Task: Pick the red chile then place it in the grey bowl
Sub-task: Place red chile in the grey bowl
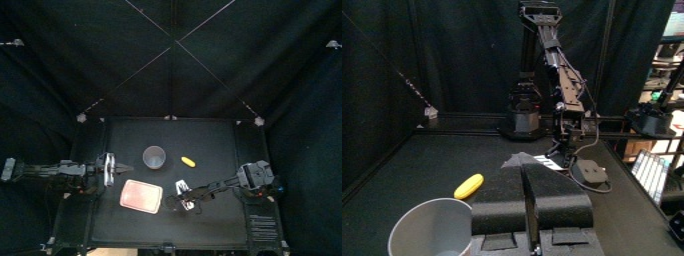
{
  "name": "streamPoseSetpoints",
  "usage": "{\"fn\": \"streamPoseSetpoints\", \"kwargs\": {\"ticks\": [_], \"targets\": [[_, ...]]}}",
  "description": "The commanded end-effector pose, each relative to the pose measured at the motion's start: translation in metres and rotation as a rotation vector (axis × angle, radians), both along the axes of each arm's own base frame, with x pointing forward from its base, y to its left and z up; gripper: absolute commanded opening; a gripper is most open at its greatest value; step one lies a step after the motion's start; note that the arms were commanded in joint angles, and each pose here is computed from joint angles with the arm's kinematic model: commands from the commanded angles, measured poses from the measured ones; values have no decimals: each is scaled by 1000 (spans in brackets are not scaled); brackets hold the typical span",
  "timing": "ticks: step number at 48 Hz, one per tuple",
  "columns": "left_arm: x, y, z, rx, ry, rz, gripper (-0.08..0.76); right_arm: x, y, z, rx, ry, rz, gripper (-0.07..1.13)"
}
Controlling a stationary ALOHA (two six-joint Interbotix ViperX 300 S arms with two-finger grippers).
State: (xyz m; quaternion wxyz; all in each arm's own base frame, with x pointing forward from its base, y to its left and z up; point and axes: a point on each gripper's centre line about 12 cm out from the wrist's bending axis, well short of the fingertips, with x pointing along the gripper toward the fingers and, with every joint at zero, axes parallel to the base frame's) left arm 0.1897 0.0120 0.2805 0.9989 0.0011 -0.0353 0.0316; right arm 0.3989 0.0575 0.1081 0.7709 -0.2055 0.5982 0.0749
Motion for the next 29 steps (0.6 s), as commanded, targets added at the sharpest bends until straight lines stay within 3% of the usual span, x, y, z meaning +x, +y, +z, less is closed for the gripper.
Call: {"fn": "streamPoseSetpoints", "kwargs": {"ticks": [1,17,29], "targets": [[1,1,5,2,-12,3,-42,12,-9,21,14,-74,-27,577],[1,1,5,1,-14,3,-42,64,-72,127,46,-506,-118,579],[1,1,5,1,-14,3,-42,92,-128,173,50,-752,-195,580]]}}
